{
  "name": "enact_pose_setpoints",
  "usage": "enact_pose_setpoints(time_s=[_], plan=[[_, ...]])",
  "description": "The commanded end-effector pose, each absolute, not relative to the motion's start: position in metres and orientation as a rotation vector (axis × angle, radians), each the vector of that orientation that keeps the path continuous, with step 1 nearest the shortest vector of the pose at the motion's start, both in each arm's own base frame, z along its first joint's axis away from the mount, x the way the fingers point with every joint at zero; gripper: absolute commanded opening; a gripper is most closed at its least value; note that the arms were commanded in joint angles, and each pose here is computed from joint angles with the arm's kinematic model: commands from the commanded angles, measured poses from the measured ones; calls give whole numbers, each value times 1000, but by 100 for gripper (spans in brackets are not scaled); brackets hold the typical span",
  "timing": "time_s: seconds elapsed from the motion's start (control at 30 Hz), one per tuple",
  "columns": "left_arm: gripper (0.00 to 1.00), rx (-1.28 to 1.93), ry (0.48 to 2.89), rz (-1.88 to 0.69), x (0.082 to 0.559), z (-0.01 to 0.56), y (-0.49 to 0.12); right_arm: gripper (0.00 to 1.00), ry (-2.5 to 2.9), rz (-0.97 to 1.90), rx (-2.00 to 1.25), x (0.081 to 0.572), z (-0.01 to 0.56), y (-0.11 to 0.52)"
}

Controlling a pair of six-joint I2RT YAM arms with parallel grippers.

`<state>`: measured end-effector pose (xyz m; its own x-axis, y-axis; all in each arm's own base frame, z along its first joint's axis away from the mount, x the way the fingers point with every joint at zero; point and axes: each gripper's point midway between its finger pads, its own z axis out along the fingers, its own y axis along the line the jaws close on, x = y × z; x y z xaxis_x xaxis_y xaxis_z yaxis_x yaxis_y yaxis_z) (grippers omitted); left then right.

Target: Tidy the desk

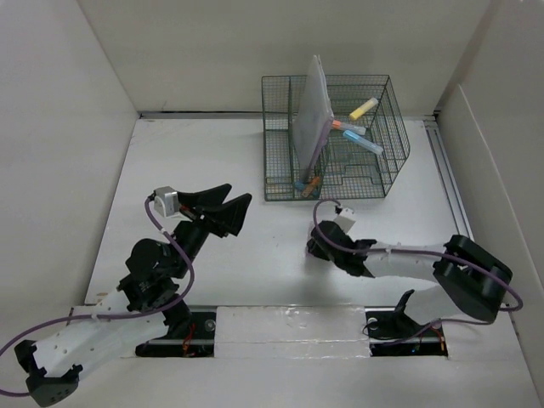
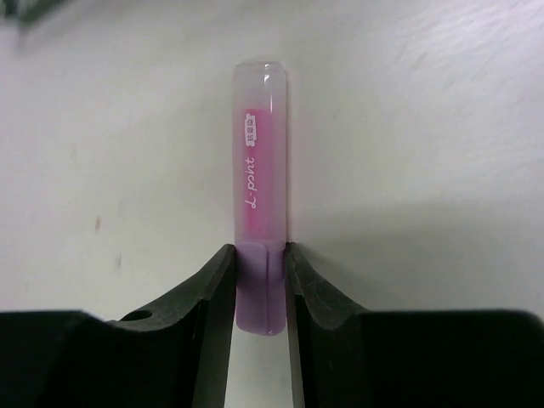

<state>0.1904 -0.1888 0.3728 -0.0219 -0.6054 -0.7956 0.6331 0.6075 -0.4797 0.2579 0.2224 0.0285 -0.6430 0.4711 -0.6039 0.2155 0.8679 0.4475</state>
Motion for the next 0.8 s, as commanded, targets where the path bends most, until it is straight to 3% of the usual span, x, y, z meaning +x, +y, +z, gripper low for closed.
enact_pose_setpoints(time_s=[0.0,0.13,0.27,0.43,0.6,0.77], plan=[[71,0,1240,-956,197,378,-186,10,2302,527,371,216,40,251],[71,-115,1283,-872,213,370,-173,10,2214,644,194,199,94,284],[73,-265,1339,-742,229,351,-149,11,1995,790,93,200,203,306],[77,-331,1370,-624,239,330,-135,13,1693,731,6,217,323,280],[82,-306,1436,-561,249,308,-145,14,1464,526,70,277,425,217],[84,-263,1495,-508,258,287,-158,14,1448,366,78,366,443,178]])
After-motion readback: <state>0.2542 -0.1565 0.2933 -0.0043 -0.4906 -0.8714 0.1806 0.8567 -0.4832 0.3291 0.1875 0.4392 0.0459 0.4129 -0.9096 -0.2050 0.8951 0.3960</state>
